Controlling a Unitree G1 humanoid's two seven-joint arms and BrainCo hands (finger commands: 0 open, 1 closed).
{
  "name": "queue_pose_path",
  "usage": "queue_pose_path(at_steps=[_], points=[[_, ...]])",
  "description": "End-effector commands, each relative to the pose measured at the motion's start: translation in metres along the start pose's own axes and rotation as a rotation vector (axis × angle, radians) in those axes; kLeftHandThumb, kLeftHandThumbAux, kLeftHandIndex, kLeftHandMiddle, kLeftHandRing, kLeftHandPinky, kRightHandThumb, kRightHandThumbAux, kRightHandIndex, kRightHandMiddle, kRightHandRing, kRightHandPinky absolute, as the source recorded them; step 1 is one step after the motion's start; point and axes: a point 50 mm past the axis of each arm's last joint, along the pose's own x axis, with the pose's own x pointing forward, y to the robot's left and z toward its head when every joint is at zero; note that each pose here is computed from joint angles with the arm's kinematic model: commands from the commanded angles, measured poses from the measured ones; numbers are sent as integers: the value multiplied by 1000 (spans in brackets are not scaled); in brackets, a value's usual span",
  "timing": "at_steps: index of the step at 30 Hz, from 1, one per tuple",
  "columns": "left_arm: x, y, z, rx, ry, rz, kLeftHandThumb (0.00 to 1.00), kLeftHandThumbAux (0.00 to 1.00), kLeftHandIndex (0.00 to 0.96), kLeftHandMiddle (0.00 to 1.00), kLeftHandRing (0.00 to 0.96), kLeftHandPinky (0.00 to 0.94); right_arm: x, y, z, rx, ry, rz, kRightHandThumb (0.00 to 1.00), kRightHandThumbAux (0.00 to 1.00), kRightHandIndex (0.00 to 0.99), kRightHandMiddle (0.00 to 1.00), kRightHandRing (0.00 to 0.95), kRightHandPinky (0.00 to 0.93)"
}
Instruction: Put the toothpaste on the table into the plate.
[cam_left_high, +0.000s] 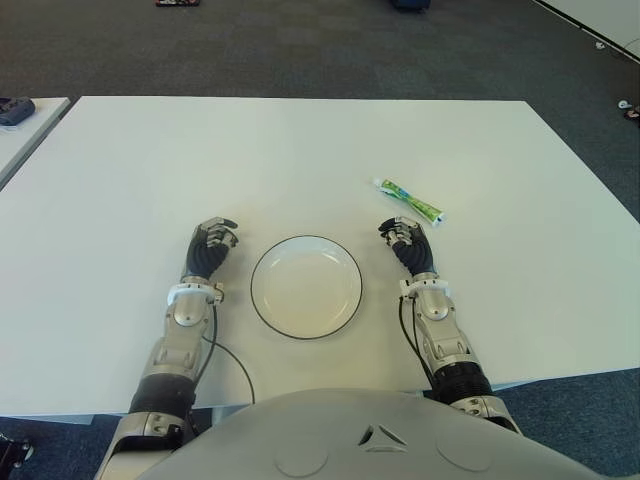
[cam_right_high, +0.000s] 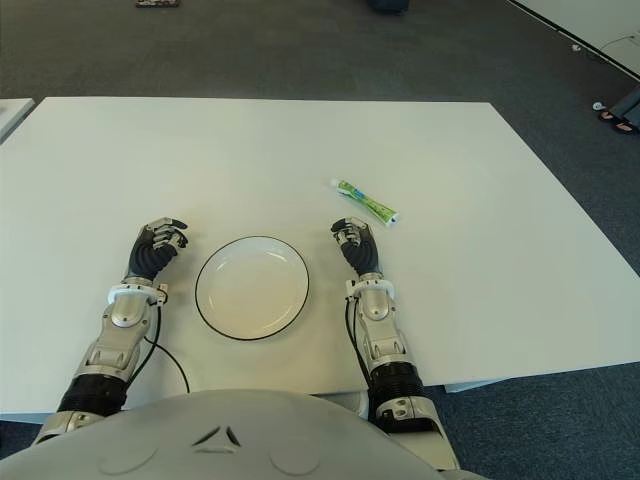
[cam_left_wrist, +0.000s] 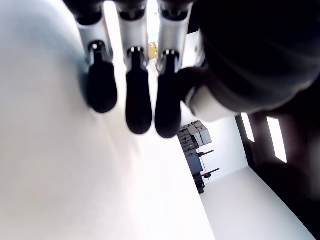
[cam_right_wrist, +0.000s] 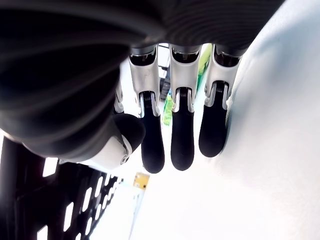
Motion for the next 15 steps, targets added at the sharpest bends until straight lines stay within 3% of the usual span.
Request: queue_pose_path(at_steps=[1, 6, 15], points=[[-6, -10, -12, 6, 69, -30, 705, 720, 433, 592, 572, 534, -2, -3, -6, 1, 35, 2, 716, 734, 419, 451, 433, 430], [-6, -11, -11, 8, 71, -31, 705, 721, 433, 592, 573, 532, 0, -7, -3, -10, 13, 2, 715, 734, 419, 450, 431, 419], [-7, -13, -10, -10, 74, -25, 703, 721, 433, 592, 569, 516, 15, -28, 40, -152, -203, 5, 709, 731, 409, 431, 396, 369]])
